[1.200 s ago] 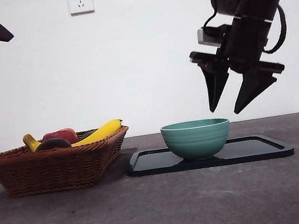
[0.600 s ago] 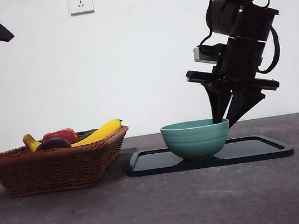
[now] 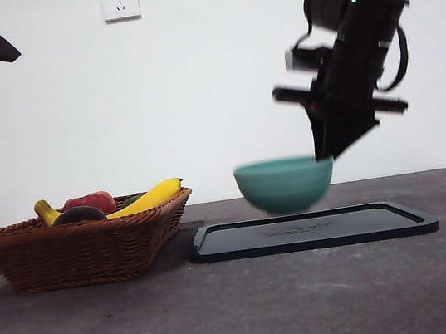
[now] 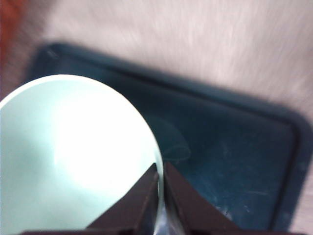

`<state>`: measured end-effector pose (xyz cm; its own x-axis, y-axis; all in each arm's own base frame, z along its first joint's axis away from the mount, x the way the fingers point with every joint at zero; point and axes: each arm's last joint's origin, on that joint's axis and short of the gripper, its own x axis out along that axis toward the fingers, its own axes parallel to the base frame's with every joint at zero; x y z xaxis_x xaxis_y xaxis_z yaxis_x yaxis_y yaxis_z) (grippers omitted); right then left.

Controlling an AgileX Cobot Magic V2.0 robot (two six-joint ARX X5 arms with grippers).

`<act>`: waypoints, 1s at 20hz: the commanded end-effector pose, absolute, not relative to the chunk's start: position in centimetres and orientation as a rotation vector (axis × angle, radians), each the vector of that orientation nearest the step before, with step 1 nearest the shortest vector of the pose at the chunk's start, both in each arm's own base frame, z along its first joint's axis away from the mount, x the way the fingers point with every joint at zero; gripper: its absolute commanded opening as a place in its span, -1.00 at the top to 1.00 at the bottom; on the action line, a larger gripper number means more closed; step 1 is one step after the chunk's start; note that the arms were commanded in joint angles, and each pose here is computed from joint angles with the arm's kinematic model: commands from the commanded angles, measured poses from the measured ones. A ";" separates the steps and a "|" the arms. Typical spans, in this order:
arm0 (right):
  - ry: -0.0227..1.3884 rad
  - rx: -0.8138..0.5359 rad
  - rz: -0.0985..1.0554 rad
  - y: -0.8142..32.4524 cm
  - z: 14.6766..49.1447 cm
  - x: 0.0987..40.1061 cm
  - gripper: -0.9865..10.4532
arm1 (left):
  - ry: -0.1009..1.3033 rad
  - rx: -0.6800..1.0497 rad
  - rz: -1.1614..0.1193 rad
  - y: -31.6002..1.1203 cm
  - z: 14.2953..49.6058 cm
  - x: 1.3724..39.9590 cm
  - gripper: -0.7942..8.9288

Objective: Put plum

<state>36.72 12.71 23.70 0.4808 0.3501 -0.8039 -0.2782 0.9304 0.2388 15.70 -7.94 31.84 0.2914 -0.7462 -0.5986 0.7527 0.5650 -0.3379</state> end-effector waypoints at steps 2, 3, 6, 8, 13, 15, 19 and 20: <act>0.887 0.097 0.403 12.5 28.5 35.5 0.81 | 0.759 0.025 -1.016 -8.1 32.5 15.8 0.07; 0.871 0.098 0.406 12.2 29.7 34.7 0.81 | 0.759 0.025 -1.016 -8.1 32.5 15.8 0.07; 0.853 0.097 0.452 11.5 32.6 32.1 0.81 | 0.758 0.025 -1.016 -8.1 32.5 15.8 0.07; 0.859 0.084 0.473 11.2 34.2 30.0 0.81 | 0.759 0.025 -1.016 -8.1 32.5 15.8 0.07; 0.856 0.052 0.531 11.4 35.3 25.5 0.81 | 0.758 0.025 -1.016 -8.1 32.5 15.8 0.07; 0.874 0.020 0.530 11.8 34.3 24.2 0.81 | 0.758 0.025 -1.016 -8.1 32.5 15.8 0.07; 0.938 -0.011 0.554 12.9 30.8 22.6 0.81 | 0.758 0.025 -1.016 -8.1 32.5 15.8 0.07; 0.958 -0.014 0.558 13.1 29.7 22.4 0.81 | 0.759 0.025 -1.016 -8.1 32.5 15.8 0.07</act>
<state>22.24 12.85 29.56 0.4412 0.4411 -0.7815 -0.4623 0.8581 0.2233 15.70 -7.94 31.84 0.2914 -0.7462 -0.5986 0.7529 0.5649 -0.3377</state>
